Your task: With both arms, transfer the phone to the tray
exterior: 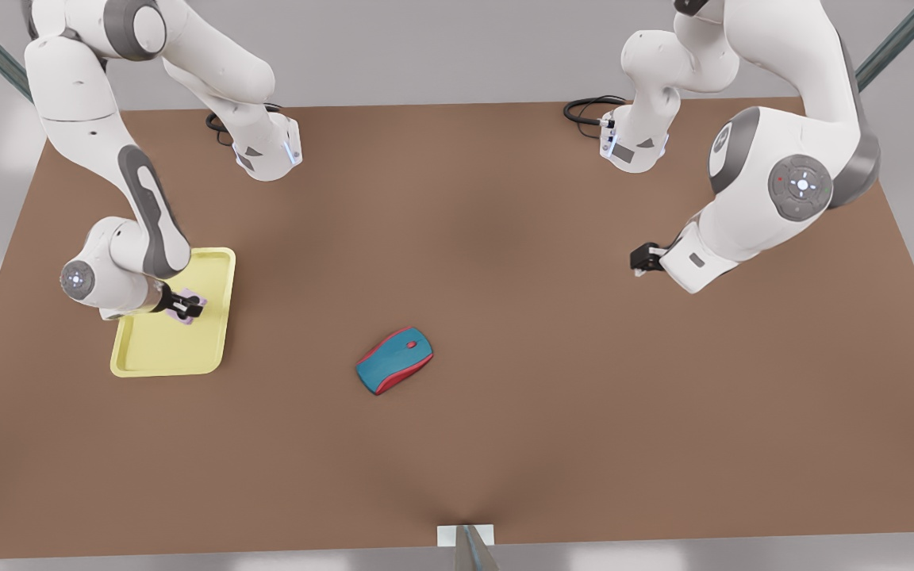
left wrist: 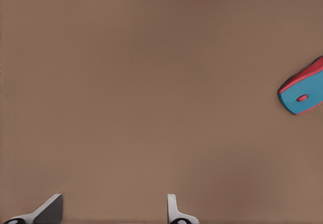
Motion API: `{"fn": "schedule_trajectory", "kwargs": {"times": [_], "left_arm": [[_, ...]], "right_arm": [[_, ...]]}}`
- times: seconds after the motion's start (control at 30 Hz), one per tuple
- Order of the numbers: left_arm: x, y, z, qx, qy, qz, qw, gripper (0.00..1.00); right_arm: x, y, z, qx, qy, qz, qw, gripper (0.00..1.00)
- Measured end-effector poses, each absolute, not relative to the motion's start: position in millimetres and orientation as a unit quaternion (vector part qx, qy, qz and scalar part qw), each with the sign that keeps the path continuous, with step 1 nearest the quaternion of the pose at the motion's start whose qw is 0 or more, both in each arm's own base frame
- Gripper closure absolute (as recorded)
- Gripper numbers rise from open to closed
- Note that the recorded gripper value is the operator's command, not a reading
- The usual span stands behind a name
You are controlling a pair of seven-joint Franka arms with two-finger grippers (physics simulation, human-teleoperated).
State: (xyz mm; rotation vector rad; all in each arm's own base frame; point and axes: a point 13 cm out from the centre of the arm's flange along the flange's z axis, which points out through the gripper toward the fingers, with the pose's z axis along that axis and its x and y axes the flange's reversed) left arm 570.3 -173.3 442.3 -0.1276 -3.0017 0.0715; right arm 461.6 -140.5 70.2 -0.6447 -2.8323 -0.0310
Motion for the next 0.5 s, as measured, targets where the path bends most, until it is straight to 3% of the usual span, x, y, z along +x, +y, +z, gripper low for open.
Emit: {"fn": "schedule_trajectory", "kwargs": {"times": [0.13, 0.17, 0.2, 0.27, 0.33, 0.37, 0.5], "left_arm": [[573, -172, 445, -0.042, -0.997, 0.021, 0.064, 0.00], [573, -172, 447, -0.042, -0.997, 0.021, 0.062, 0.00], [573, -172, 448, -0.042, -0.997, 0.021, 0.061, 0.00], [572, -172, 450, -0.042, -0.997, 0.021, 0.060, 0.00], [572, -172, 450, -0.043, -0.997, 0.020, 0.061, 0.00], [571, -172, 450, -0.043, -0.997, 0.020, 0.062, 0.00], [571, -172, 449, -0.043, -0.997, 0.019, 0.063, 0.00]], "right_arm": [[505, -160, 93, -0.160, -0.984, -0.005, 0.072, 0.00], [535, -148, 114, -0.132, -0.990, -0.002, 0.050, 0.00], [583, -126, 158, -0.096, -0.995, 0.005, 0.015, 0.00], [667, -48, 291, -0.021, -0.997, 0.013, -0.067, 0.00], [662, 1, 418, 0.014, -0.994, 0.016, -0.108, 0.00], [649, 9, 444, 0.019, -0.994, 0.017, -0.102, 0.00], [637, 9, 439, 0.014, -1.000, 0.013, -0.024, 0.00]]}}
